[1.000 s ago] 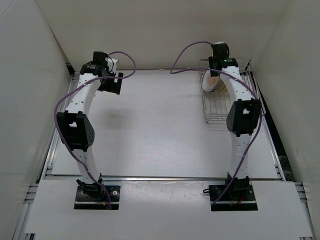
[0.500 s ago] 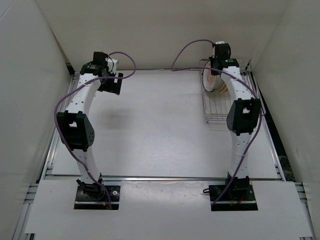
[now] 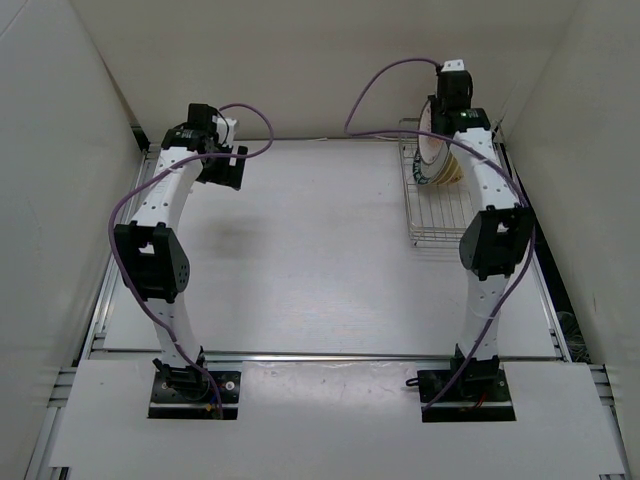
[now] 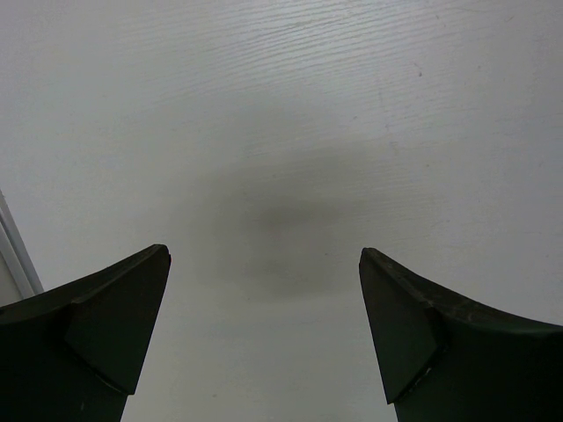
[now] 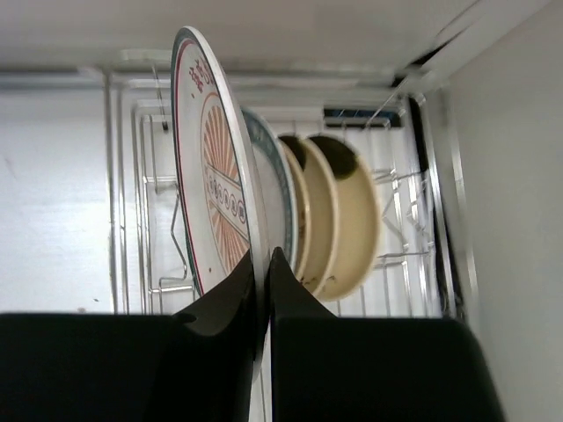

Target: Unload the plates from the dish rack

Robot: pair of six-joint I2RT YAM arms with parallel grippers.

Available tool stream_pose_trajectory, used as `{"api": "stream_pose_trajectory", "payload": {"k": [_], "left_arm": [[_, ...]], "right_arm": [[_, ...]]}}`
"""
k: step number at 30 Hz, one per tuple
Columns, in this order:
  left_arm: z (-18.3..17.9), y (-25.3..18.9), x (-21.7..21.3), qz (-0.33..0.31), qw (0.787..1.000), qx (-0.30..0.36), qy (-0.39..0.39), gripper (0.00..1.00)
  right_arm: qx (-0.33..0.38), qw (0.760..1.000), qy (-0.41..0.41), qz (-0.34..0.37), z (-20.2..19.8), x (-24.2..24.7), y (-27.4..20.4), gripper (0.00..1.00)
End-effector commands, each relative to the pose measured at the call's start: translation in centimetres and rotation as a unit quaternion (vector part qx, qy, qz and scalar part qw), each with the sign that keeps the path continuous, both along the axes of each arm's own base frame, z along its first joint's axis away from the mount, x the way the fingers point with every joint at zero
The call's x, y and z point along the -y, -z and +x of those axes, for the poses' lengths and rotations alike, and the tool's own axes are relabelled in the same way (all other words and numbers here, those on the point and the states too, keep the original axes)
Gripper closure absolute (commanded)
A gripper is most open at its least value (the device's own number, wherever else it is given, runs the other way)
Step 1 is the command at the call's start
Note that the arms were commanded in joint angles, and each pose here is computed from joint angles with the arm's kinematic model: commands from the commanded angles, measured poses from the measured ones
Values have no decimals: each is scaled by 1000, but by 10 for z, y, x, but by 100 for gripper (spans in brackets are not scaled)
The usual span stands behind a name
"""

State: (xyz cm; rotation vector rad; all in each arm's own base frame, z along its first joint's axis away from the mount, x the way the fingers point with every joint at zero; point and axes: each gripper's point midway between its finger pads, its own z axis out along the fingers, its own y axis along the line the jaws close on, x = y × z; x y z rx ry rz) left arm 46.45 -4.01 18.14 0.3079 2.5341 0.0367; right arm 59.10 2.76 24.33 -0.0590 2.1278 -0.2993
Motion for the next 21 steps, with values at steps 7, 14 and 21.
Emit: {"api": "stream_pose_trajectory", "payload": {"k": [7,14,21], "left_arm": [[-1,-44,21,-15,998,54,21,0],[-30,-60,87,-163,977,14,135,0],[-96,-72,148,-355,897,-87,249,0]], "right_arm": [[86,987,-115,68,-53,-42,-110,100],[-150,808,-429,376,-169,-186,-40,100],[-254,699,-449,496,-204,-229,-13,100]]}}
